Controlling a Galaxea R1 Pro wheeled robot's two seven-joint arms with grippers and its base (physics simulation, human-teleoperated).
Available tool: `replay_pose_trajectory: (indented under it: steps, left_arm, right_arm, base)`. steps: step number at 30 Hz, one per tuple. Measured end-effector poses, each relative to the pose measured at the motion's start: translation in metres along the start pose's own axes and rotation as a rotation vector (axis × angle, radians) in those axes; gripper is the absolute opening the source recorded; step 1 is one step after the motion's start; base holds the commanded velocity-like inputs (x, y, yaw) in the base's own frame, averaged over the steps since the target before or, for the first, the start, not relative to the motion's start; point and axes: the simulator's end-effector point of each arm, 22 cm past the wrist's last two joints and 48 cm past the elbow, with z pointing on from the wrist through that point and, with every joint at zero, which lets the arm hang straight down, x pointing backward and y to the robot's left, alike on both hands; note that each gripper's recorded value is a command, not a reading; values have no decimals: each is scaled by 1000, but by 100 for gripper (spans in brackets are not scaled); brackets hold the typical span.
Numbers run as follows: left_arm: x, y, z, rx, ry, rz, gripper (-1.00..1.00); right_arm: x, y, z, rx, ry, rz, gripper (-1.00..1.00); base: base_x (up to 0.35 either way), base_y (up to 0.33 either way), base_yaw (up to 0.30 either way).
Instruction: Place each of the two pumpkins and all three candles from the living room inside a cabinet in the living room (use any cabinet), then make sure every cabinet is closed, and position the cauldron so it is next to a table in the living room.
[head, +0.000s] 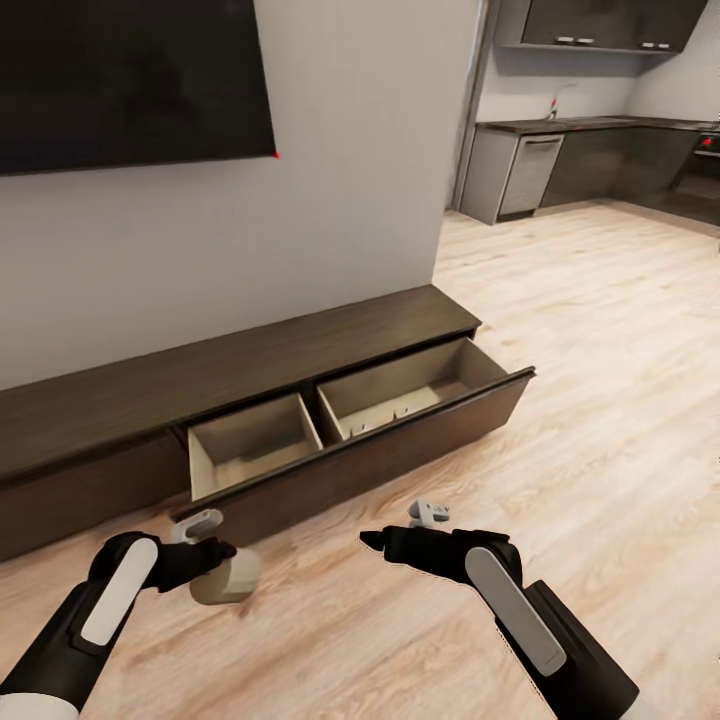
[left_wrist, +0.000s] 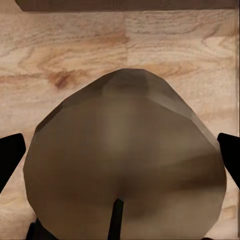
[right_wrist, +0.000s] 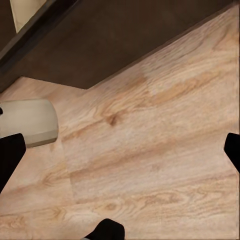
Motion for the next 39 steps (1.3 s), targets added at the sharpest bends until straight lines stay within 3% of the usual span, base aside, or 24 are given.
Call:
replay_pose_trajectory:
  steps: [39]
  left_arm:
    - [3,-3,1,0,7,14,-100]
  right_arm:
    - [1,-1,0,1,1,1,100]
  base:
    - [228,-268,-54]
